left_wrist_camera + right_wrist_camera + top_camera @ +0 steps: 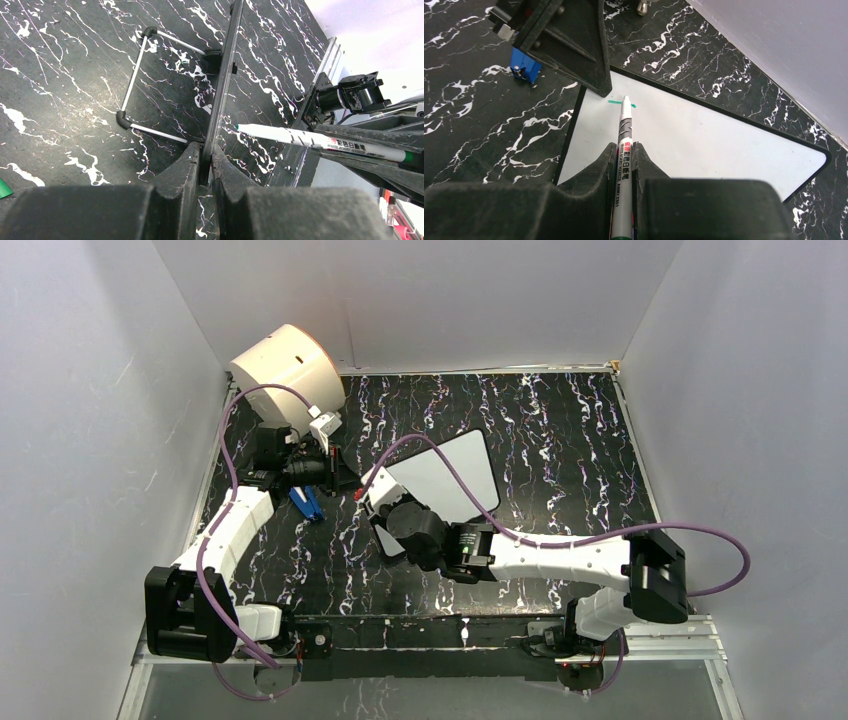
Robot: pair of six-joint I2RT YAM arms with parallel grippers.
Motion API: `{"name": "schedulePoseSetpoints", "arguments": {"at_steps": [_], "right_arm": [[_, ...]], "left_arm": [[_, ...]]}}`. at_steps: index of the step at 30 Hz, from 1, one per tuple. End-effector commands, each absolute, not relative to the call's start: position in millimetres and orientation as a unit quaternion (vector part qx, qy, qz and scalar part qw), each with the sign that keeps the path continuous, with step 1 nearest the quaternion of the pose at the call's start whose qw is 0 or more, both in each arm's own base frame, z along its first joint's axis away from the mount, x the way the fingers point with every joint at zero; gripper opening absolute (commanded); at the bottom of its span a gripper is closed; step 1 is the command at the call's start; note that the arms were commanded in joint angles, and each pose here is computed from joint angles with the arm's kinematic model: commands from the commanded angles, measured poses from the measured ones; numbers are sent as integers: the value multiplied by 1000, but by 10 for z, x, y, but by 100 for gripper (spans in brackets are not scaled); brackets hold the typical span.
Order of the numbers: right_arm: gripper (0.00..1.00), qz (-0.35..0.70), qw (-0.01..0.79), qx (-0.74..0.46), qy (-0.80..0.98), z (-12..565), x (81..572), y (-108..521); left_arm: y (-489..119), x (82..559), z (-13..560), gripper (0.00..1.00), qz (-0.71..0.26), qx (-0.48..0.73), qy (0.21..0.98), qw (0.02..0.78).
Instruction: Write a sentence on the whiteboard
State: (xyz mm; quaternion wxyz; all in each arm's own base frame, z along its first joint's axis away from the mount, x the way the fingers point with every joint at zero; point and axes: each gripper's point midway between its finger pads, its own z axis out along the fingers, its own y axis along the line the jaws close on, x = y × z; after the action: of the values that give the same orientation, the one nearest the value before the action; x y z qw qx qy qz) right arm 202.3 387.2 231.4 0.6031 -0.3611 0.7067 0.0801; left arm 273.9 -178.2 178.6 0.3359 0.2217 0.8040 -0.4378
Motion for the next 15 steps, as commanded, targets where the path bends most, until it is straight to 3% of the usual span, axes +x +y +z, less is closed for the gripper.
{"name": "schedulePoseSetpoints", "arguments": {"at_steps": [1,15], "right_arm": [[0,114,611,-353,700,2483,1988,3927],[0,105,600,-360,706,2326,2002,4015]], "left_arm": [[-1747,2720,1696,0,-423,209,821,321],[-1750,2718,1696,0,-424,208,821,320]]}}
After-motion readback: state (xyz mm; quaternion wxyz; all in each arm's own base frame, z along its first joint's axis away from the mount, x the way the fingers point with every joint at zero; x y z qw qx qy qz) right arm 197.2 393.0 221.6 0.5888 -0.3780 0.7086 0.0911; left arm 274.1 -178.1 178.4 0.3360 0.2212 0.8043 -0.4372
